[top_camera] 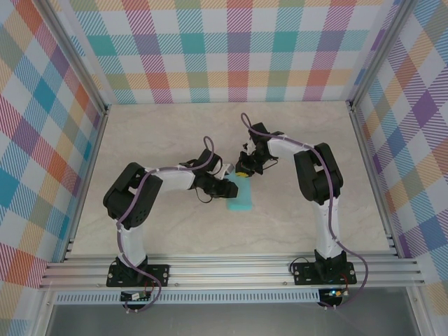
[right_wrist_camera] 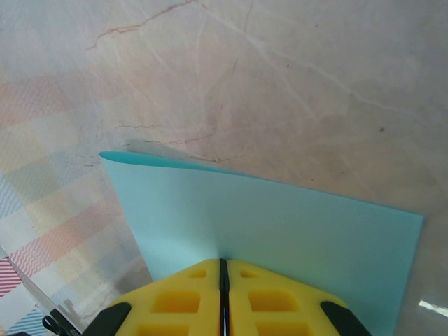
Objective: Fold a paper plane with a square sheet of paper (fold left side to right side)
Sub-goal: First fold the square sheet of paper in half at the center of the table.
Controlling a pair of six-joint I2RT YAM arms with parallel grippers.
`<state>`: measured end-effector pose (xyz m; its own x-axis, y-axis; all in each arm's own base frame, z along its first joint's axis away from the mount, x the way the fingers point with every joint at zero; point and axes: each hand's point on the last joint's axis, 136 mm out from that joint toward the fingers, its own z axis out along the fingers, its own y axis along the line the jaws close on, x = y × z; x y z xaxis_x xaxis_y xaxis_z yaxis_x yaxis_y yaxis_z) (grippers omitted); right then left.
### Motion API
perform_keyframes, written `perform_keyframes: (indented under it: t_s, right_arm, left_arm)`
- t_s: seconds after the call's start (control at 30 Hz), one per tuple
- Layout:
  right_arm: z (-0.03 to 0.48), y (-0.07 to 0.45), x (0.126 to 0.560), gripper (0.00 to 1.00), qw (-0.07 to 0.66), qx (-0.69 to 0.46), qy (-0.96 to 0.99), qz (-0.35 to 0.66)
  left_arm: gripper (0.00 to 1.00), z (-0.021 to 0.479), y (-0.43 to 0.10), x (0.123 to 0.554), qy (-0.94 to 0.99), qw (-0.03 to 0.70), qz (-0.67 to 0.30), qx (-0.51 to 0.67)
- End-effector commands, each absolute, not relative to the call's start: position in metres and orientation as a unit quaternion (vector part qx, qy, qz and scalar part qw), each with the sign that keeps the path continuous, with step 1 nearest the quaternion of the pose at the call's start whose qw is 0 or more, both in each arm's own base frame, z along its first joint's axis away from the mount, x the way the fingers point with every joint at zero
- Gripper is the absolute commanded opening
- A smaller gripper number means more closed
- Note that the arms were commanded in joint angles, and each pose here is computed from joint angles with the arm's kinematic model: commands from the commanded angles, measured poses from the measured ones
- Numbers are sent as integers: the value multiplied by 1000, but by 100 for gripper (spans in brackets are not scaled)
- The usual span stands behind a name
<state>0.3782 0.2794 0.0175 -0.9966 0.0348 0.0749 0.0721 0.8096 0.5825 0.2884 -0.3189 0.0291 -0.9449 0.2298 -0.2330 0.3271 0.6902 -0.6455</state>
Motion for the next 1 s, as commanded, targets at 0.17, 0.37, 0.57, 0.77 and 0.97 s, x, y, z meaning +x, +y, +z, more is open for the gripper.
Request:
perform_keyframes:
  t_s: [0.17, 0.37, 0.57, 0.77, 0.97]
  right_arm:
    - [-9, 267, 374, 8, 47, -39, -963, -261]
    - [-9, 267, 375, 8, 46, -38, -963, -262]
    - [-9, 267, 374, 8, 47, -38, -963, -262]
    - [-5, 272, 377, 9, 40, -28, -959, -280]
    - [38, 279, 390, 14, -15, 8, -950, -311]
  left_arm:
    - [36, 30, -322, 229, 906, -9, -378, 192]
    - [36, 32, -322, 217, 903, -19, -379, 201]
    - [37, 31, -317, 204, 903, -28, -378, 203]
    - [38, 41, -313, 202, 901, -11, -381, 205]
    - [41, 86, -313, 222, 894, 66, -390, 209]
